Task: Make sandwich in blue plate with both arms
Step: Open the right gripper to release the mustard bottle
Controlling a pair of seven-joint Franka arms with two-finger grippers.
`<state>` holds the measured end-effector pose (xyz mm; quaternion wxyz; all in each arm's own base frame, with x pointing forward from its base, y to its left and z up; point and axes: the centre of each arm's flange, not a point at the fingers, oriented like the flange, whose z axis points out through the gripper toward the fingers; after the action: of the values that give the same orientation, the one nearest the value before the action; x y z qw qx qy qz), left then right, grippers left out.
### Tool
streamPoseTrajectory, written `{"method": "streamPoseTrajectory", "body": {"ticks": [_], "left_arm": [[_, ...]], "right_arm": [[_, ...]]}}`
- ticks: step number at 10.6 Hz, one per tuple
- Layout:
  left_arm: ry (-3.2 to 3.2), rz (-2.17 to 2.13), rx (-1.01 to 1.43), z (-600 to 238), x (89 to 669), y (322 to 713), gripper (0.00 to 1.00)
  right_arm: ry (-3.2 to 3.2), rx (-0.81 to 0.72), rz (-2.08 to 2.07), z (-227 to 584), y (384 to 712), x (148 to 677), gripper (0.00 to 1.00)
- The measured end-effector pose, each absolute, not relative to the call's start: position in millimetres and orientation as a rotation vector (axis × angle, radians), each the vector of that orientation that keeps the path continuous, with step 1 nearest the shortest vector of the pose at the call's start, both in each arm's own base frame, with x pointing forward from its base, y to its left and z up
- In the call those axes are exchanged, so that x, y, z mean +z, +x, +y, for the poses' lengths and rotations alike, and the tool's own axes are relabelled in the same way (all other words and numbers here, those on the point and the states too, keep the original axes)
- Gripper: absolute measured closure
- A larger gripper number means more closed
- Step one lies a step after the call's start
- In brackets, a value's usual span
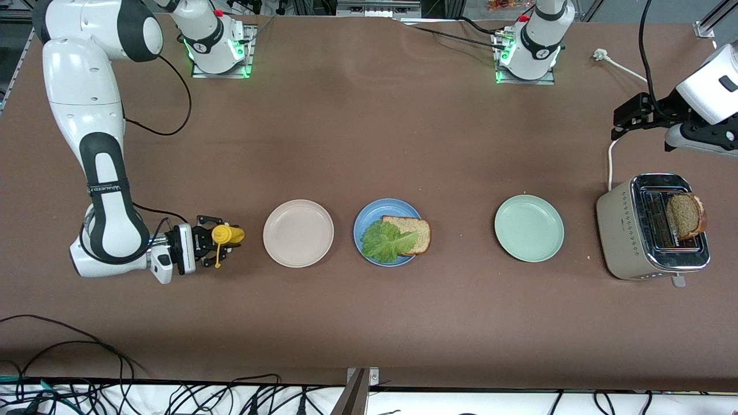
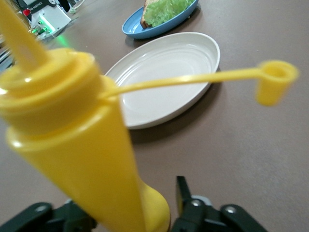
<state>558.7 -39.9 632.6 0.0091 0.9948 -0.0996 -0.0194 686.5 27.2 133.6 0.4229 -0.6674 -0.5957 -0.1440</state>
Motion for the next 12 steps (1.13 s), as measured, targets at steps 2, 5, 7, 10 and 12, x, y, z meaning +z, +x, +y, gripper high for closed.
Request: {"method": "streamPoseTrajectory", "body": {"ticks": [2, 5, 7, 10, 12], "left_arm": [[3.107, -0.311, -0.061, -39.9, 632.6, 558.7, 0.0], [3.107, -0.311, -0.061, -39.9, 632.6, 558.7, 0.0], [3.107, -0.311, -0.061, -39.9, 632.6, 558.7, 0.0], [3.107, -0.311, -0.061, -39.9, 632.6, 558.8, 0.0], [3.107, -0.311, -0.061, -39.8, 632.5, 558.8, 0.0]], "right_arm": [[-1.682, -0.369, -1.507, 19.0, 687.5, 132.3, 0.13], [-1.694, -0.358, -1.567, -5.5, 686.9, 131.3, 0.0], [-1.697, -0.362, -1.616, -26.3, 686.5, 131.9, 0.0], [-1.729, -0.311, -1.695, -56.7, 688.3, 141.8, 0.0], [-1.772, -0.271, -1.731, -68.2, 693.7, 160.7, 0.0]]}}
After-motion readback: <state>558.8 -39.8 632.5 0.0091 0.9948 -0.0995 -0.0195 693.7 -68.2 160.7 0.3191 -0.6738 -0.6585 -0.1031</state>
